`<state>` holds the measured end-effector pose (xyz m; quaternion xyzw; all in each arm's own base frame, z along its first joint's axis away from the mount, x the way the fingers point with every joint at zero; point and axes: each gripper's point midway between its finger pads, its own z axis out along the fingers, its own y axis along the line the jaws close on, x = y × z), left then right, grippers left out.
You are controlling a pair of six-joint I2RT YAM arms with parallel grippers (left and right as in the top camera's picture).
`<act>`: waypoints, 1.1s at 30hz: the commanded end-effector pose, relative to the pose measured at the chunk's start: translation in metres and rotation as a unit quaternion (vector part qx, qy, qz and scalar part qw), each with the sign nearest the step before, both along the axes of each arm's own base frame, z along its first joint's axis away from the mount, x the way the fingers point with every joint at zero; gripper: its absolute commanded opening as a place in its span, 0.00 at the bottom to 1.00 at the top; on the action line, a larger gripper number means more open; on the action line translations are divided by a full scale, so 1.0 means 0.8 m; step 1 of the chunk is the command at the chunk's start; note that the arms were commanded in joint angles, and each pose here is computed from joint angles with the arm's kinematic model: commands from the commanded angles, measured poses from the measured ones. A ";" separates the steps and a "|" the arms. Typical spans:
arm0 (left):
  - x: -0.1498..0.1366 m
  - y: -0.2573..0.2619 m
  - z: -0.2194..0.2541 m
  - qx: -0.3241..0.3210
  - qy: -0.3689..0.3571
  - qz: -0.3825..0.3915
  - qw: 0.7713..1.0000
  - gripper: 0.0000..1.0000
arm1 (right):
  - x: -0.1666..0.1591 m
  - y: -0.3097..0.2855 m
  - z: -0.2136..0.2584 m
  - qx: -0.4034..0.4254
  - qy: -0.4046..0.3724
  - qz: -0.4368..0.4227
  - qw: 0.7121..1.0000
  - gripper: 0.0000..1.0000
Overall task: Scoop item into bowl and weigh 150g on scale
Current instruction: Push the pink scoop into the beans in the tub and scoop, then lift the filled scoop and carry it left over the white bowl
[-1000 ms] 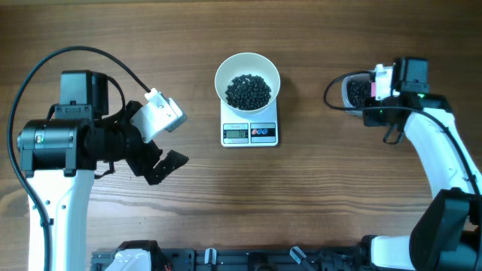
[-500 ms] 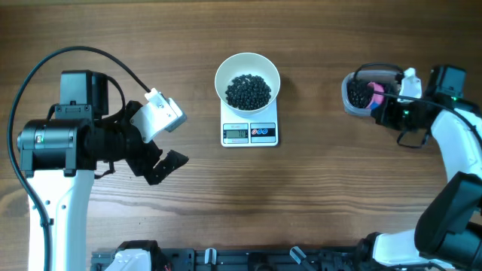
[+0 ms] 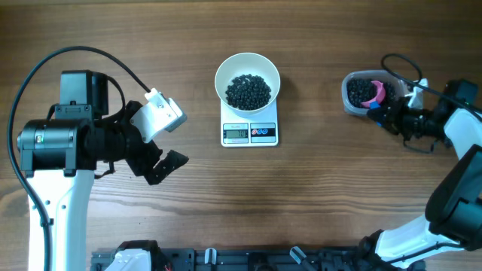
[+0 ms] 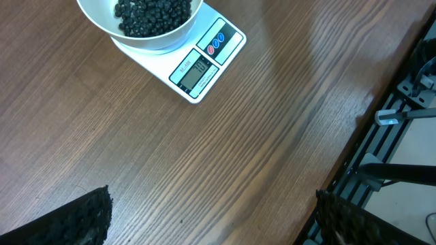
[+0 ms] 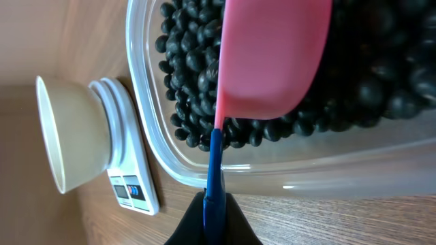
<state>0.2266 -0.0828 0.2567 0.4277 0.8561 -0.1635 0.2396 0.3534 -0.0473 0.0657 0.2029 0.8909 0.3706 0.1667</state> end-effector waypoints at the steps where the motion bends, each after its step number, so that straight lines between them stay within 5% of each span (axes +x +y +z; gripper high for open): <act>1: 0.000 -0.002 0.000 -0.007 -0.002 -0.008 1.000 1.00 | -0.002 -0.014 0.001 0.045 -0.008 -0.025 0.999 0.04; 33: 0.000 -0.002 0.000 -0.007 -0.001 -0.008 1.000 1.00 | 0.000 -0.007 0.106 0.251 -0.161 -0.017 0.954 0.04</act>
